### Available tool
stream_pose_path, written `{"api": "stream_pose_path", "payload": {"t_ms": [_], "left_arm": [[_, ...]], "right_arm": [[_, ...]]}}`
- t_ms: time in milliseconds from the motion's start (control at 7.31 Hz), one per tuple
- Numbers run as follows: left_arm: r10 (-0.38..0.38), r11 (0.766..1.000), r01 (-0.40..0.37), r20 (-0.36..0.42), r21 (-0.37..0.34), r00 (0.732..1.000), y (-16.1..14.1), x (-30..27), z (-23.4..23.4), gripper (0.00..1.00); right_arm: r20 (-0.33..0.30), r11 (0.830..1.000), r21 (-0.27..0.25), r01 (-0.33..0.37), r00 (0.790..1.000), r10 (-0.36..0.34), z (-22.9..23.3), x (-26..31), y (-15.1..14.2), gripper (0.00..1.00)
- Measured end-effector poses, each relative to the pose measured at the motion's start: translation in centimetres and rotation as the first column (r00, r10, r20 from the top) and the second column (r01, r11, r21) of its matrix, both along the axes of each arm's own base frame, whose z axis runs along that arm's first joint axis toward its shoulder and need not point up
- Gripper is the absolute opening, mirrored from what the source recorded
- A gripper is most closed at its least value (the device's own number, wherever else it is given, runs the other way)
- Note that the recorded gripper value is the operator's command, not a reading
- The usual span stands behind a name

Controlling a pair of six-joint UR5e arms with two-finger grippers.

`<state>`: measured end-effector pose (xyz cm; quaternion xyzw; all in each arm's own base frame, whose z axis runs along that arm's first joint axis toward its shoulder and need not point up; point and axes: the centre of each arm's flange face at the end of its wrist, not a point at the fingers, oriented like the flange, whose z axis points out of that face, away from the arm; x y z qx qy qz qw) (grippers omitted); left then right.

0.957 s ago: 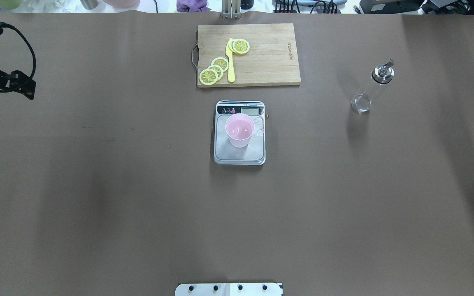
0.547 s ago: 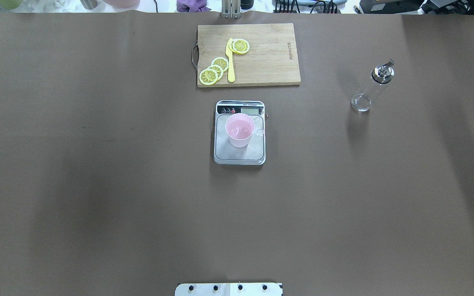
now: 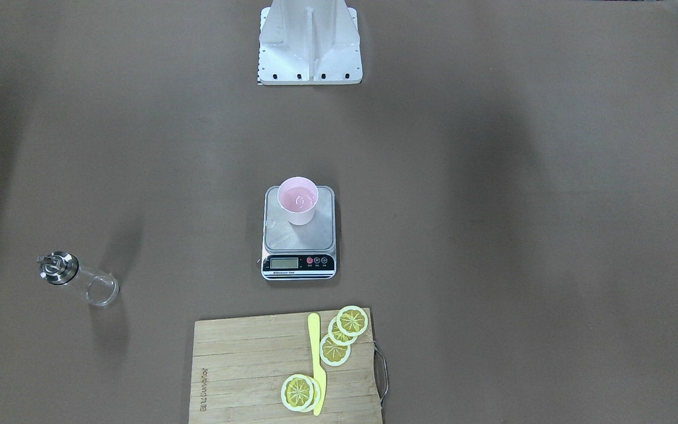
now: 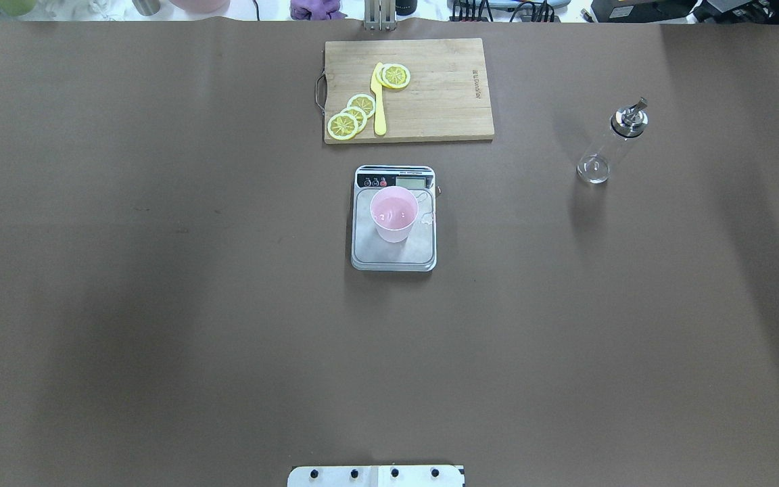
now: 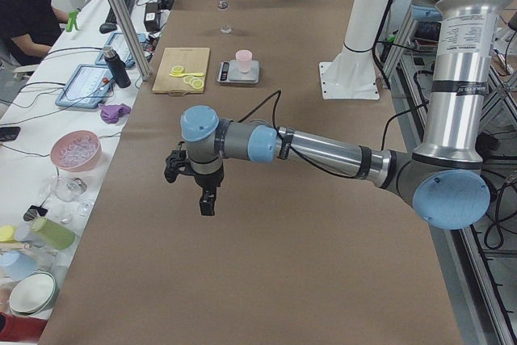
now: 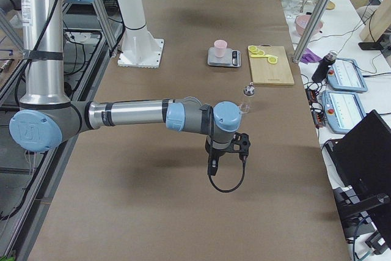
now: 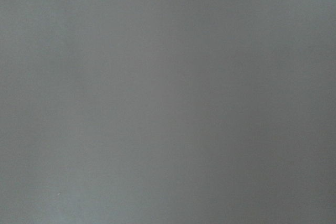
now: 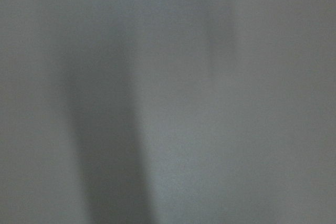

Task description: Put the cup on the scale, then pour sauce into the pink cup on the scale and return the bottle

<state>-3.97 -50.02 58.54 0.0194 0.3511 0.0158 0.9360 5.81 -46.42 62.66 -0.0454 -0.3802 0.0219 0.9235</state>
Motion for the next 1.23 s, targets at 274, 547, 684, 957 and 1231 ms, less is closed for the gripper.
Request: {"api": "stream_pose_path", "payload": {"t_ms": [274, 547, 684, 957, 1231], "left_arm": [[0.003, 0.999, -0.003, -0.006, -0.047, 1.000, 2.8, -0.9, 3.2, 0.99], [-0.012, 0.996, 0.011, -0.017, -0.088, 1.000, 4.0, -1.6, 5.0, 0.99], [-0.020, 0.995, 0.017, -0.028, -0.102, 0.999, 4.2, -1.9, 5.6, 0.99], [-0.031, 0.993, 0.027, -0.036, -0.113, 0.999, 4.4, -2.3, 6.3, 0.99], [-0.034, 0.994, 0.030, -0.038, -0.109, 0.999, 4.4, -2.4, 6.5, 0.99]], "right_arm": [[0.089, 1.000, -0.027, -0.008, 0.996, 0.010, 0.6, -0.6, 1.1, 1.00], [0.134, 0.999, -0.034, -0.016, 0.991, 0.020, 0.4, -0.9, 1.3, 1.00], [0.139, 0.999, -0.028, -0.017, 0.990, 0.020, 0.0, -0.9, 1.2, 1.00], [0.139, 1.000, -0.010, -0.022, 0.990, 0.023, -0.8, -0.7, 0.8, 1.00], [0.124, 0.999, 0.021, -0.036, 0.992, 0.033, -2.5, -0.2, 0.2, 1.00]]}}
